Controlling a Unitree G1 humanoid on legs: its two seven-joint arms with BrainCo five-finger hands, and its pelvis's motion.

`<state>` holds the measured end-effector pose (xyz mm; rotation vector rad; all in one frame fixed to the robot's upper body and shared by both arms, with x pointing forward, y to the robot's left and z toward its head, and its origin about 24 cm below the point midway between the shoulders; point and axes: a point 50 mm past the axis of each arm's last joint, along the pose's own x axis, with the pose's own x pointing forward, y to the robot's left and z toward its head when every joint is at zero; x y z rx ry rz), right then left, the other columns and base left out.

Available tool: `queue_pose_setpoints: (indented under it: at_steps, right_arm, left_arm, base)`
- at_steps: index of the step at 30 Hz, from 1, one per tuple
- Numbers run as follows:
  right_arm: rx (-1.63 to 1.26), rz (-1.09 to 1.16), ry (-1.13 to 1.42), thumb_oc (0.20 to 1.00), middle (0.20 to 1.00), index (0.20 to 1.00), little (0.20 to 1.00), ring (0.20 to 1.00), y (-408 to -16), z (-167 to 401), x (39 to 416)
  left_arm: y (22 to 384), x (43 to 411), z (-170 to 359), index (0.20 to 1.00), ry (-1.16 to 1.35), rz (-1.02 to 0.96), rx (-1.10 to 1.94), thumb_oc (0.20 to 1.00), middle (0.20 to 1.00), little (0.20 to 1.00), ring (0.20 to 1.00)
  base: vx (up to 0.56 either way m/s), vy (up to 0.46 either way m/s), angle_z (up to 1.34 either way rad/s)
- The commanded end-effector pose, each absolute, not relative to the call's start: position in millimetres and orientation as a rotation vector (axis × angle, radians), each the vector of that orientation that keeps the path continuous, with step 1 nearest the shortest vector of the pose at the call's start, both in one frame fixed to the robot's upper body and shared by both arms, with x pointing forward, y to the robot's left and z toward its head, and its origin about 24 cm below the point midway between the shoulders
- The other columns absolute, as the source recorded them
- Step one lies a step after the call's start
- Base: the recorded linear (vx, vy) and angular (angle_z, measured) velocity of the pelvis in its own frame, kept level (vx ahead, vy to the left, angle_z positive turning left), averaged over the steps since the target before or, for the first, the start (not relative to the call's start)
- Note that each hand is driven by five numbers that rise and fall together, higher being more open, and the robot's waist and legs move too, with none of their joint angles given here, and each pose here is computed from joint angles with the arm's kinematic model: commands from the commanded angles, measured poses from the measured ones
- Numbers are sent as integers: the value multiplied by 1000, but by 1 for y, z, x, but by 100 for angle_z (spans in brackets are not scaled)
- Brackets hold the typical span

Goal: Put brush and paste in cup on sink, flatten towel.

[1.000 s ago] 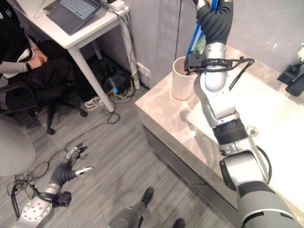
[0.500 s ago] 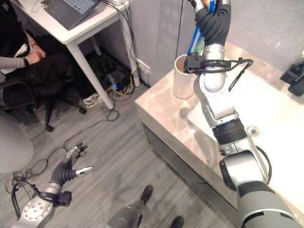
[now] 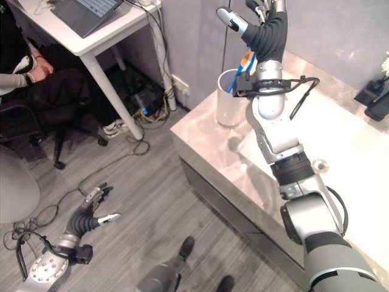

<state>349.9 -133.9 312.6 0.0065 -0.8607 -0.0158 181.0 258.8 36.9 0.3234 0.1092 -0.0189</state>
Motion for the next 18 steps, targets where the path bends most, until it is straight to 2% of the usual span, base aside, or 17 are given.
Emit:
queue_pose_setpoints:
  at_steps: [1, 5, 10, 12, 13, 14, 15, 18]
  right_arm:
    - [-26, 6, -1011, 1000, 1000, 1000, 1000, 1000, -123, 347, 337]
    - [-47, -53, -1128, 1000, 1000, 1000, 1000, 1000, -127, 362, 319]
    - [-201, -263, -1434, 1000, 1000, 1000, 1000, 1000, -152, 391, 268]
    - [-267, -308, -1453, 1000, 1000, 1000, 1000, 1000, -157, 391, 264]
    - [-498, -439, -1507, 1000, 1000, 1000, 1000, 1000, -176, 395, 252]
    - [-501, -443, -1507, 1000, 1000, 1000, 1000, 1000, -177, 394, 251]
    - [-560, -519, -1497, 1000, 1000, 1000, 1000, 1000, -202, 391, 243]
    - [-625, -615, -1450, 1000, 1000, 1000, 1000, 1000, -230, 374, 235]
  left_arm:
    - [247, 181, 51, 1000, 27, -74, 329, 1000, 1000, 1000, 1000]
    - [245, 185, 55, 1000, 4, -83, 344, 1000, 1000, 1000, 1000]
    - [245, 192, 63, 1000, -28, -94, 329, 1000, 1000, 1000, 1000]
    - [244, 193, 65, 1000, -30, -99, 307, 1000, 1000, 1000, 1000]
    - [244, 193, 66, 1000, -22, -92, 186, 1000, 1000, 1000, 1000]
    - [244, 193, 66, 1000, -23, -96, 185, 1000, 1000, 1000, 1000]
    - [239, 195, 82, 1000, -102, -127, 161, 1000, 1000, 1000, 1000]
    - [236, 192, 89, 1000, -130, -143, 136, 1000, 1000, 1000, 1000]
  base:
    - [0, 0, 0]
    - [0, 0, 0]
    - [3, -1, -2]
    - [-7, 26, -5]
    - [-13, 33, -8]
    - [-22, 24, -18]
    - [-39, 23, -21]
    - [-14, 26, -11]
